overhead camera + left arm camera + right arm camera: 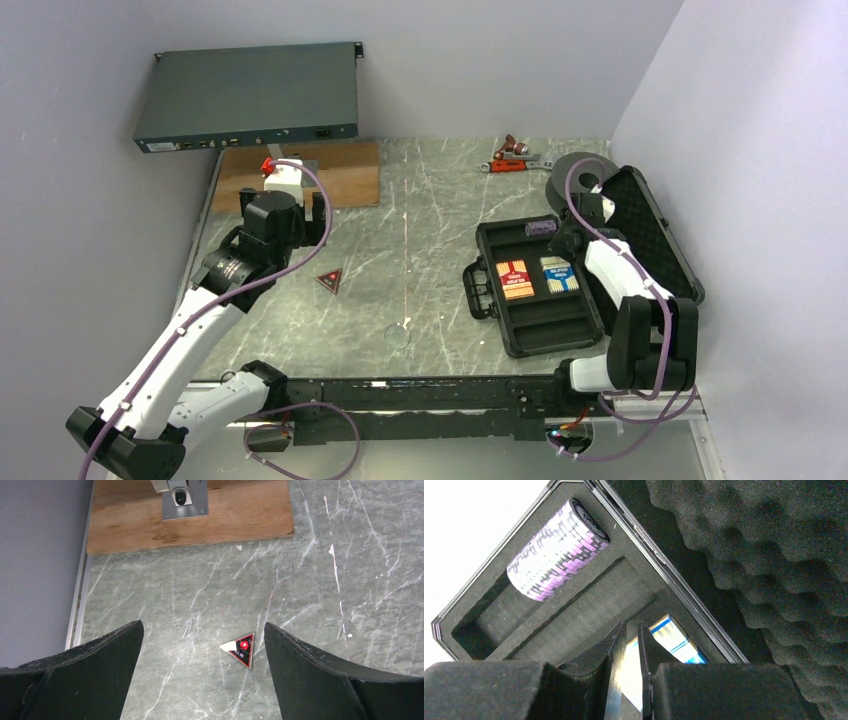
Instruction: Pack up texas hold em set
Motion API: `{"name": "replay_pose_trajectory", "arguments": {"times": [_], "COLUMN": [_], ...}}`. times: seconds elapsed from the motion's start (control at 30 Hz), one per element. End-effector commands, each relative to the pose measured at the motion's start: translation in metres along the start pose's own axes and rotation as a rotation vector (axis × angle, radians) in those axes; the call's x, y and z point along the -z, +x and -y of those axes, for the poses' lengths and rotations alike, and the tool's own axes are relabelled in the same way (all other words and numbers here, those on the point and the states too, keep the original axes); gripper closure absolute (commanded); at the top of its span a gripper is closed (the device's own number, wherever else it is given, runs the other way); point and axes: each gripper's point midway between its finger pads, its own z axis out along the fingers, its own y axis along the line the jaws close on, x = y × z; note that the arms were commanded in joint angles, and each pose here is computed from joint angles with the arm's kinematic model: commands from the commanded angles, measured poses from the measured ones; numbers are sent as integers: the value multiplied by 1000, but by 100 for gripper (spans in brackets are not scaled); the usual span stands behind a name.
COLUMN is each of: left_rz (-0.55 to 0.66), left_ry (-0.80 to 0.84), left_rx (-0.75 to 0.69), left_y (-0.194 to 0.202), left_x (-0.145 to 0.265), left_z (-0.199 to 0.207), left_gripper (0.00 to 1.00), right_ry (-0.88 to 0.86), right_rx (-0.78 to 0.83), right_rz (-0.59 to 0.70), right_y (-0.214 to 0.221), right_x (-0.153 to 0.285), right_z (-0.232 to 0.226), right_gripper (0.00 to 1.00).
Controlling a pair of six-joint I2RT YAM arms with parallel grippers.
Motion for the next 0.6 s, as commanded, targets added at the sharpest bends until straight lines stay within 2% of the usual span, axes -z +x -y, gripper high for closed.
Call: {"name": "replay_pose_trajectory", "arguments": {"times": [0.0, 0.13, 0.2, 0.27, 0.33, 0.47, 0.57], "left_rz": [46, 48, 47, 49, 49, 47, 46], "left_ry": [-4, -3, -2, -3, -2, -1, -4], "left_rx": [12, 12, 12, 13, 13, 11, 11], "left_y": [-11, -12, -11, -12, -12, -12, -11], "left_x": [3, 3, 3, 3, 3, 2, 2], "left_z": [-2, -2, -2, -2, -2, -2, -2], "left_gripper": [3, 3, 3, 3, 3, 3, 3], "right_ry": [93, 61, 21, -37, -95, -189, -304], "right_rx": [-10, 8, 24, 40, 53, 95, 185], "right_rz": [-117, -73, -47, -29, -18, -5, -27], "right_y": [38, 21, 11, 3, -2, -6, 3], "right_x": [-7, 5, 14, 24, 33, 44, 50], "right_z": [25, 18, 9, -1, -12, -34, -64], "right_gripper": [83, 82, 78, 71, 57, 51, 47]}}
